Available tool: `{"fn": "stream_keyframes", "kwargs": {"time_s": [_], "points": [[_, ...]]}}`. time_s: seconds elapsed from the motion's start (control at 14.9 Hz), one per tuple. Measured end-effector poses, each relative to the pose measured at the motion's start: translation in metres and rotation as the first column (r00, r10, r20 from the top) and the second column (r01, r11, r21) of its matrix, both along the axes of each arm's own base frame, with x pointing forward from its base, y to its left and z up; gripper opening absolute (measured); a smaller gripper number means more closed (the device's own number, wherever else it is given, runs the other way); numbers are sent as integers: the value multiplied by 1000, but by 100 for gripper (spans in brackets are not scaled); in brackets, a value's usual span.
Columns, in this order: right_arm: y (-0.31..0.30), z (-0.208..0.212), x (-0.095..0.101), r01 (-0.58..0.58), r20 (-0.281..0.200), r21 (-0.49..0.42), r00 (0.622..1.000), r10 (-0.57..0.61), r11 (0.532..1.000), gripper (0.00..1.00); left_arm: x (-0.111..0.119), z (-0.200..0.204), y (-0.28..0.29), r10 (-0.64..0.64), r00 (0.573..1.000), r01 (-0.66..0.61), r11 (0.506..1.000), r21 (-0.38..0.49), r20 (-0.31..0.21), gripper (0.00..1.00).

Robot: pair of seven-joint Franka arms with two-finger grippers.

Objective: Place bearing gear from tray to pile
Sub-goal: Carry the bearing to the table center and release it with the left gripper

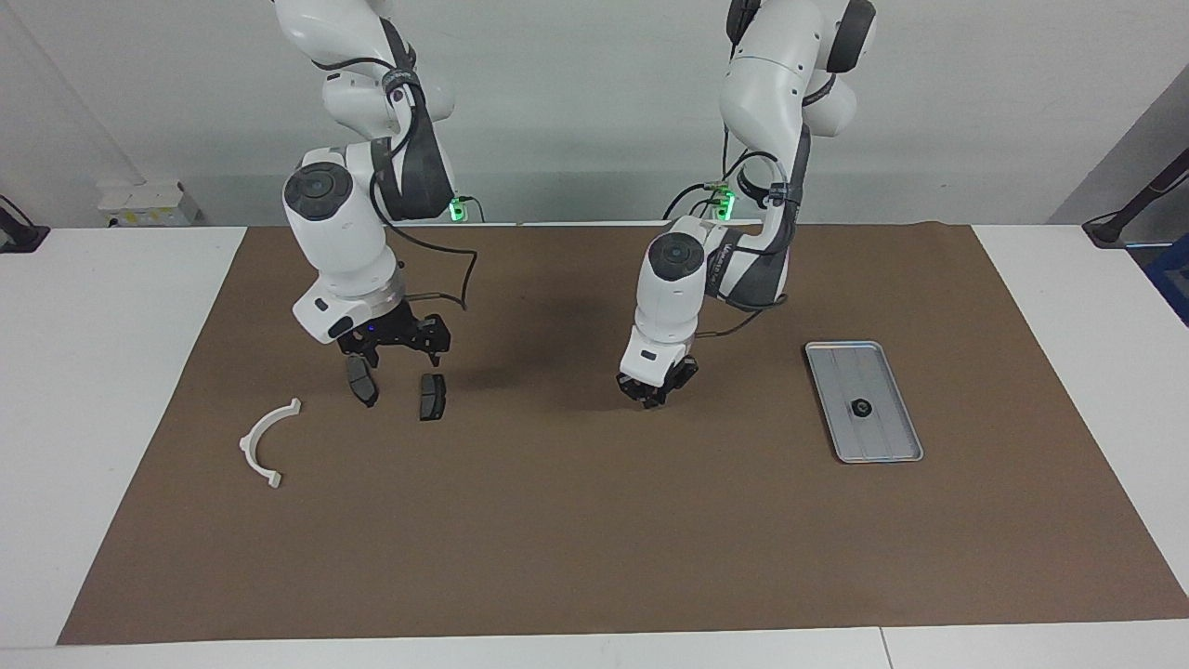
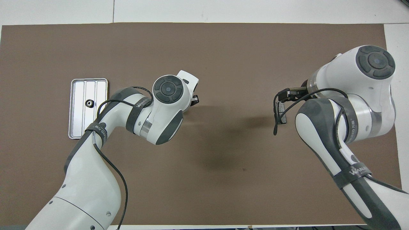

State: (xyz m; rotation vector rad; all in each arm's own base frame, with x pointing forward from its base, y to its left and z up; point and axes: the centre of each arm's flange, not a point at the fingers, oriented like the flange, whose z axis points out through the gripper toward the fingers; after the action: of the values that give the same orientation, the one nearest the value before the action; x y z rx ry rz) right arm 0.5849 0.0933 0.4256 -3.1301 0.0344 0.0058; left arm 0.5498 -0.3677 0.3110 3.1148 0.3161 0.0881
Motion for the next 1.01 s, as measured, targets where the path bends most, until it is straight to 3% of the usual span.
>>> {"fn": "stream_keyframes", "kwargs": {"time_s": [0.67,1.01], "points": [[-3,0,0,5,0,0,1000,-5,1000,100,-6,-14,2,-9,1000,9,1000,-6,15,26],[-3,0,0,5,0,0,1000,-5,1000,100,7,8,26,-2,1000,3,1000,29,-17,81]]}}
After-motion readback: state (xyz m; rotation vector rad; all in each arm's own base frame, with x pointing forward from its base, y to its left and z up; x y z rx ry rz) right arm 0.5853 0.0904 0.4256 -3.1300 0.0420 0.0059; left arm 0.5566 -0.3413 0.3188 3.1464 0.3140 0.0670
